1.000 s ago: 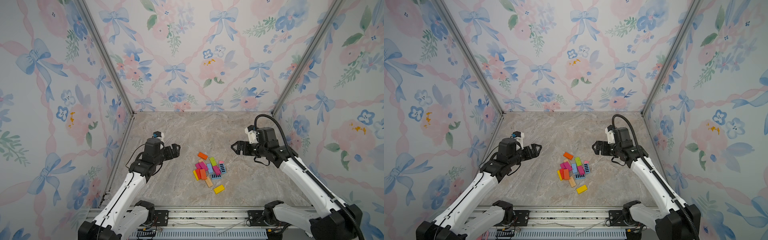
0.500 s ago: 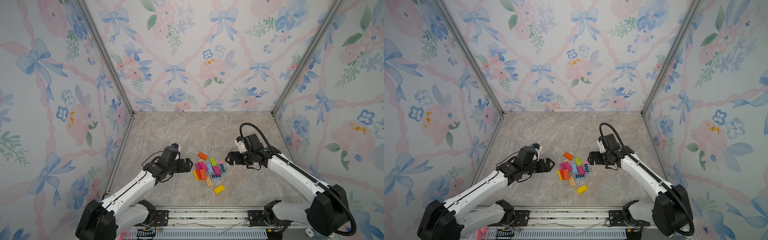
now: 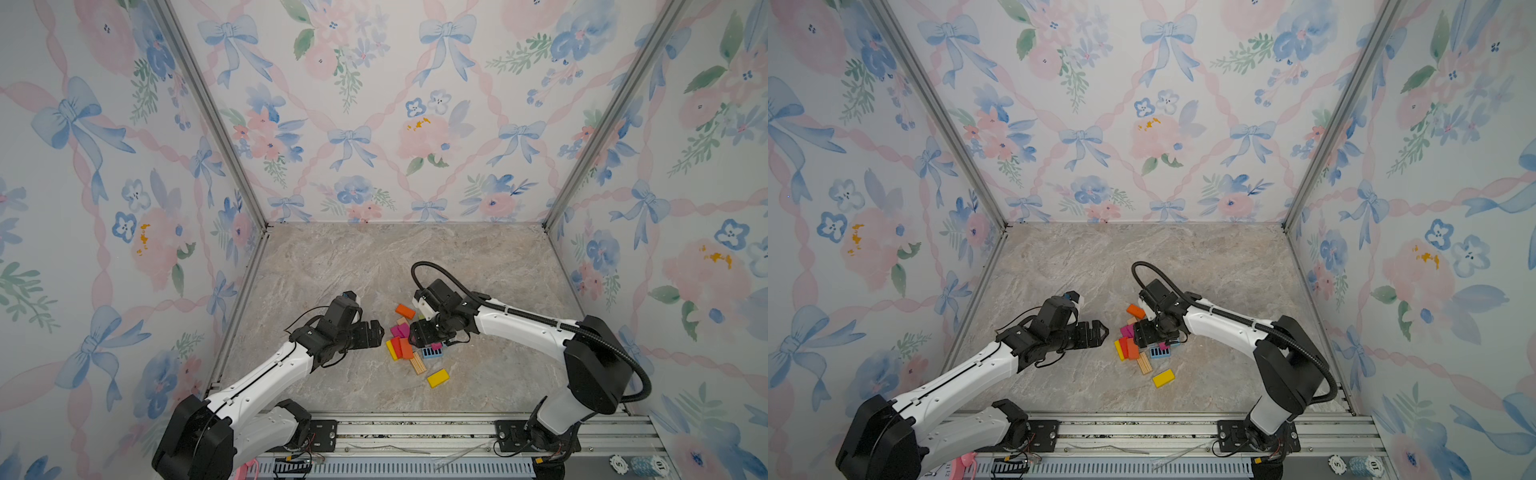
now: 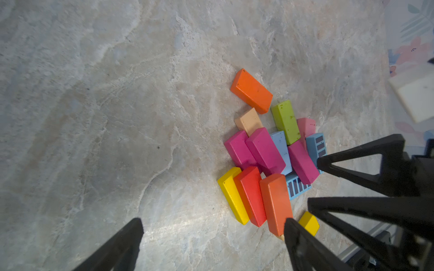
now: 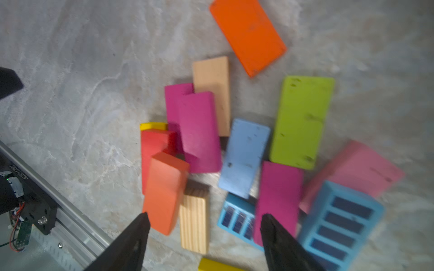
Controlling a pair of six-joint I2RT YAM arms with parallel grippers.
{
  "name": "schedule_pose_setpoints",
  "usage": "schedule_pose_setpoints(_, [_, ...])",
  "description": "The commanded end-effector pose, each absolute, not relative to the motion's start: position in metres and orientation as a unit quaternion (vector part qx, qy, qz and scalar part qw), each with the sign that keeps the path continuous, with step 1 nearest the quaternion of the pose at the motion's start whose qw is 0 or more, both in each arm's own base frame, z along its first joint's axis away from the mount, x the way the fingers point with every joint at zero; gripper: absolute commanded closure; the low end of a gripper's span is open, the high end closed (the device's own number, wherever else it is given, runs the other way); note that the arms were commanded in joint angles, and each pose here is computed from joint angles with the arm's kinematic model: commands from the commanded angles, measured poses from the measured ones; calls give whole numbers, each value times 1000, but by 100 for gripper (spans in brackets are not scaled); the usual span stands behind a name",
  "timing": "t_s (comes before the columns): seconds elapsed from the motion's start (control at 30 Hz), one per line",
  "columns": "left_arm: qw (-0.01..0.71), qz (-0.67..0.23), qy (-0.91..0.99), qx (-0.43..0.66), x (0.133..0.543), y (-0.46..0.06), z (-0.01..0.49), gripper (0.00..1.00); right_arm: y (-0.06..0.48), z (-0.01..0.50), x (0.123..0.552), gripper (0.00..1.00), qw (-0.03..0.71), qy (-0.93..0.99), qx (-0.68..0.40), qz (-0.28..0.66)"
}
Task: Assemble the number 7 with building blocks
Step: Move the building block to the center of the board.
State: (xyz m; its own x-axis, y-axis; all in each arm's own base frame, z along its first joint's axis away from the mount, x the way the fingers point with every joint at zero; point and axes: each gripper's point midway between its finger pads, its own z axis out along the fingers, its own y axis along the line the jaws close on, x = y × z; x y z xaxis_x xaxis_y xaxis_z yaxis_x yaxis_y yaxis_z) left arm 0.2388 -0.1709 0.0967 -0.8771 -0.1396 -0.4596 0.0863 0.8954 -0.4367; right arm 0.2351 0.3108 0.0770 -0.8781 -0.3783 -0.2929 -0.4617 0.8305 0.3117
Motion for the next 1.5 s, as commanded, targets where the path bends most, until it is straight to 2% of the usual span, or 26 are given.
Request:
schedule_pose_setpoints(0.0, [249,-217,943,-31,232,-159,90,4,333,66,233,30,103,954,-233,159])
schedule_pose_setpoints(0.27, [246,-233,940,-49,226,-145,86,4,334,45,229,43,84,964,-227,110])
schedule_pose_setpoints(0.4, [241,-233,941,-49,226,-142,83,4,328,44,225,44,84,966,-228,92])
schedule_pose_setpoints(0.53, [242,-233,941,-47,226,-142,83,4,320,41,223,53,86,968,-222,84])
schedule_pose_setpoints(0.77, [243,-237,939,-47,226,-142,84,4,293,34,224,50,76,974,-196,89])
schedule_pose_setpoints(0.87, [242,-236,940,-47,226,-142,84,4,262,31,236,41,86,980,-158,85])
schedule_pose_setpoints(1.0, [240,-235,941,-47,226,-142,83,4,234,37,254,39,104,983,-106,111])
schedule_pose_setpoints(1.2, [239,-236,941,-49,228,-143,84,4,277,65,253,39,127,968,-171,136])
schedule_pose_setpoints(1.47, [243,-238,939,-50,227,-142,85,4,305,58,255,38,117,963,-203,129])
